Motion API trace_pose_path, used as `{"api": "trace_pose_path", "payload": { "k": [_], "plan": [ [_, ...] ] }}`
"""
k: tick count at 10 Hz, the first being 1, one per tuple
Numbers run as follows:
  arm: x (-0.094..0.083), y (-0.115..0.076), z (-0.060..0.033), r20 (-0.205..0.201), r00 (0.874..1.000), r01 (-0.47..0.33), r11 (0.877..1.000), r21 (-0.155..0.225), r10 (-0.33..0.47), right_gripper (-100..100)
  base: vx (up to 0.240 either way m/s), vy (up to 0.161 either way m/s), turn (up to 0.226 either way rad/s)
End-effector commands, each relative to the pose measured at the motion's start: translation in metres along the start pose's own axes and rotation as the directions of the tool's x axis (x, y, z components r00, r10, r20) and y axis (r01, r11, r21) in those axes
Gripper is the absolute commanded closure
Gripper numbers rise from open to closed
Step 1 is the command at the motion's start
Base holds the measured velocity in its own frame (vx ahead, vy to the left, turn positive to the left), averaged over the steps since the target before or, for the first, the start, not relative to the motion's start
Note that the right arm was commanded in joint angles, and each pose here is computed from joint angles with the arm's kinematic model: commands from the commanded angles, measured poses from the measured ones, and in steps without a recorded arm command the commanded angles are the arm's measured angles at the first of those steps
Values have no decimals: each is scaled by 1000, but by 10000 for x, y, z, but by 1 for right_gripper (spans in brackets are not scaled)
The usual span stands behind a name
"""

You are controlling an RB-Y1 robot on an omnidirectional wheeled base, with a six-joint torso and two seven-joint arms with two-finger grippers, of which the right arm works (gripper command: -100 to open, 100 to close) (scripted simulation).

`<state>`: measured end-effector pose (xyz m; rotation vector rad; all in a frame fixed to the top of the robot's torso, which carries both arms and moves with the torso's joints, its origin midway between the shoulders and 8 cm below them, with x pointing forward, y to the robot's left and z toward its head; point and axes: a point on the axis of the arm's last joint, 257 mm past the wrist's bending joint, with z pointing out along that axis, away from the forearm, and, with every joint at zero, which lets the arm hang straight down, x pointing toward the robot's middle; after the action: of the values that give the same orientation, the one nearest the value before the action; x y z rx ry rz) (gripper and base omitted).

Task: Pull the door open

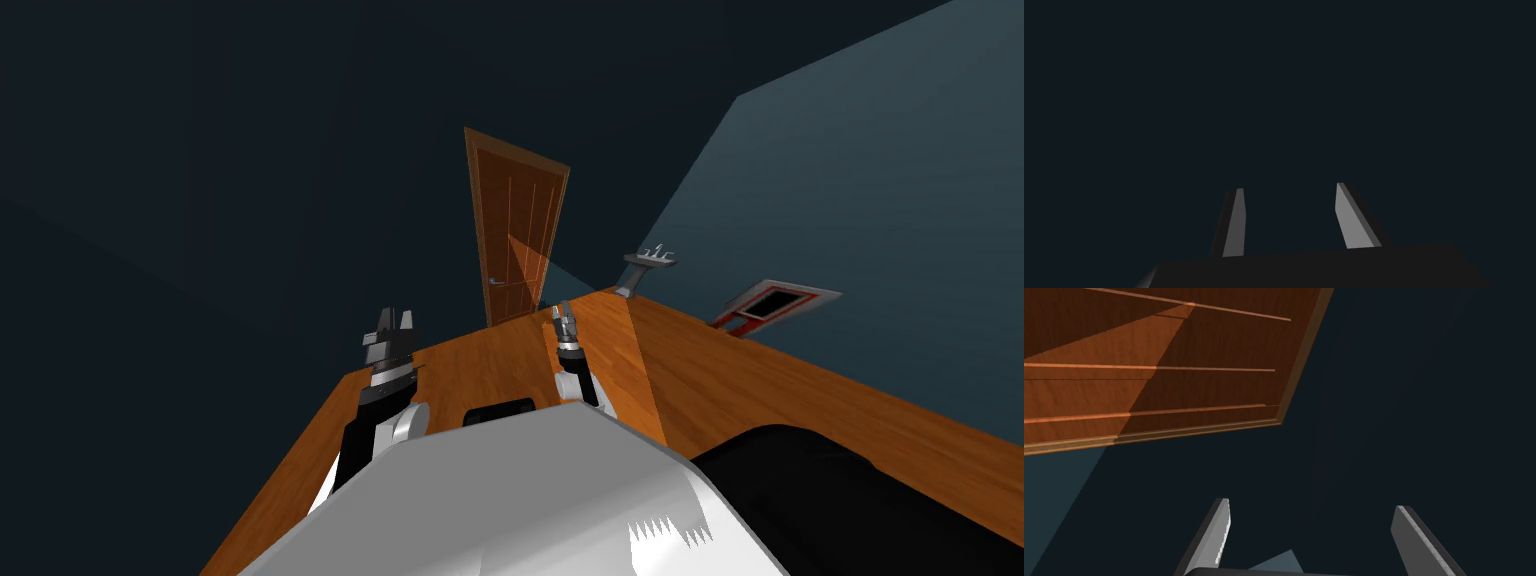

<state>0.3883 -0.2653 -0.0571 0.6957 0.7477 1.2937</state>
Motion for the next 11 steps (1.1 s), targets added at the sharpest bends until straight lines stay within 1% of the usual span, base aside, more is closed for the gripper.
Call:
{"api": "trace_pose_path", "payload": {
  "k": [1, 7, 9, 10, 11],
  "plan": [
    [-18, -117, -18, -1, 1000, -3, 1000, 17, 3, -100, 90, 10, 105],
    [-86, -633, -98, 3, 1000, -18, 996, 90, 18, -100, 98, -7, 116],
    [-118, -787, -119, 7, 1000, -23, 994, 111, 22, -100, 97, -8, 131],
    [-118, -810, -131, 7, 1000, -23, 993, 116, 22, -100, 52, -8, 45],
    [-136, -897, -149, 10, 1000, -26, 991, 129, 25, -100, 48, -5, 73]
  ]
}}
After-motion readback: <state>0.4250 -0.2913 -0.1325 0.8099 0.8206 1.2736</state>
